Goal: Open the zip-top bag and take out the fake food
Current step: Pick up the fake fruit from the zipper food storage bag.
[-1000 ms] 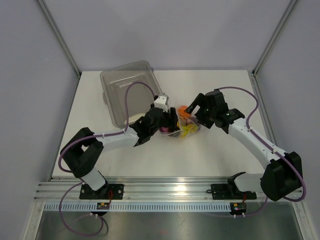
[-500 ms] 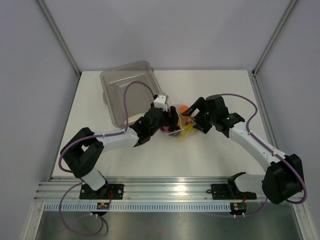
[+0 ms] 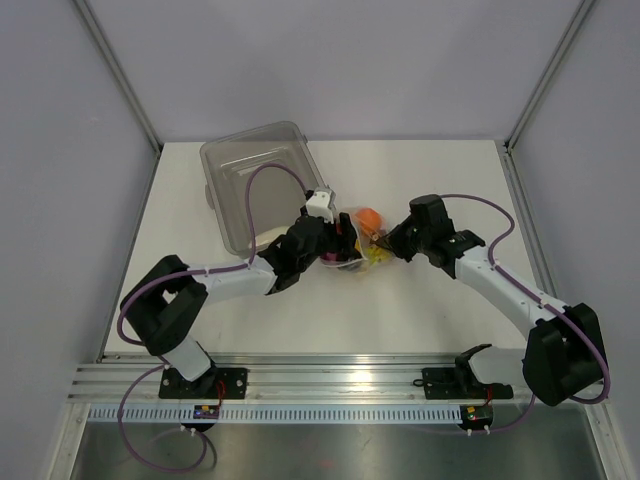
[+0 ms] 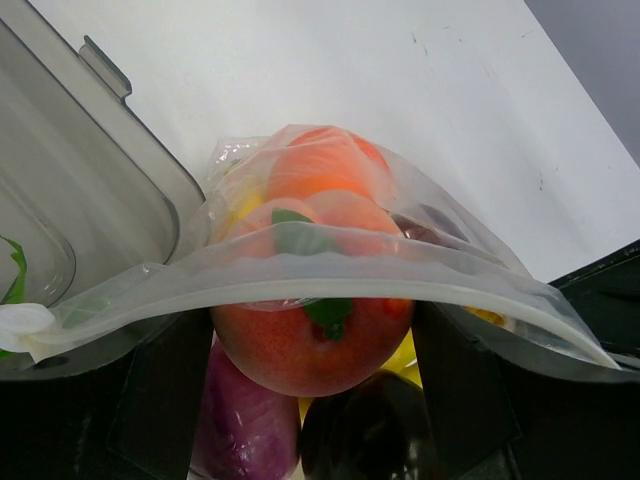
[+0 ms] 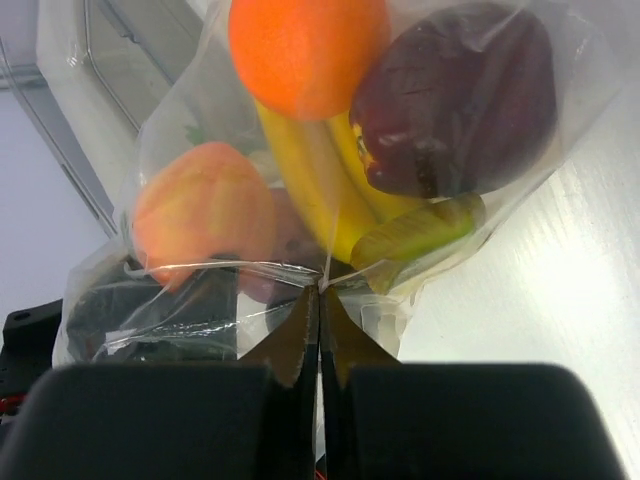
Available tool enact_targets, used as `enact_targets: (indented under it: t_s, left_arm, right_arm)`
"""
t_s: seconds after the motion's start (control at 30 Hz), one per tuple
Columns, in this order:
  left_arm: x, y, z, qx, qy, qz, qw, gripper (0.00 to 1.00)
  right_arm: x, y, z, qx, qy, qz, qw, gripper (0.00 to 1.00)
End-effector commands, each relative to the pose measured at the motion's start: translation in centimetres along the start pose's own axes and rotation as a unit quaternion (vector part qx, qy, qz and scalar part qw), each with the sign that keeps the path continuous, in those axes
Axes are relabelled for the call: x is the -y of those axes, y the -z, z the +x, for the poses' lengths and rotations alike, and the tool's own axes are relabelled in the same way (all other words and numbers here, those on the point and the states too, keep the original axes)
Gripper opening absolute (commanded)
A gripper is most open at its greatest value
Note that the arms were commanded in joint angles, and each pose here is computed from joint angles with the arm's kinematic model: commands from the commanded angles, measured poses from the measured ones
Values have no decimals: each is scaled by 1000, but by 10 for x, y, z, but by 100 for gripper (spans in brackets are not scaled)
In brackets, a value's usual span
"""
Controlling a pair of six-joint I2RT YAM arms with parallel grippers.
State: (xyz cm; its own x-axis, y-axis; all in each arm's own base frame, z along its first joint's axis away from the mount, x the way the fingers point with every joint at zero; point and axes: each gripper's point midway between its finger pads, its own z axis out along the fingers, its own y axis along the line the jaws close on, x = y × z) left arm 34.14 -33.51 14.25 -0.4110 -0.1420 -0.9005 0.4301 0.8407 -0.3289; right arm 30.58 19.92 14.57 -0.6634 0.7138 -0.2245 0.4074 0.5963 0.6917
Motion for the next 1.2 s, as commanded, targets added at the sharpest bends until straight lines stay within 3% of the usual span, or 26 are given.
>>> enact_targets:
  t_s: [0.0, 0.07, 0.3, 0.5, 0.9, 1.17]
  left_arm:
    - [14, 9, -28, 39, 26, 29, 998, 50]
    - [17, 13, -29, 34, 32, 32, 998, 50]
    - [31, 20, -29, 6, 38, 62, 997, 50]
    - [53, 28, -25, -26, 59, 113, 992, 50]
    - [86, 51, -33, -44, 68, 212, 974, 51]
    - [95, 62, -49, -9, 103, 278, 955, 51]
  right_arm:
    - [-7, -6, -12, 34, 0, -14, 999, 0]
    - [-7, -9, -12, 34, -1, -13, 999, 0]
    - [13, -2, -53, 153, -9, 35, 988, 0]
    - [32, 7, -73, 213, -7, 79, 974, 0]
    - [45, 13, -85, 251, -7, 111, 962, 0]
    - [52, 11, -85, 251, -8, 126, 960, 0]
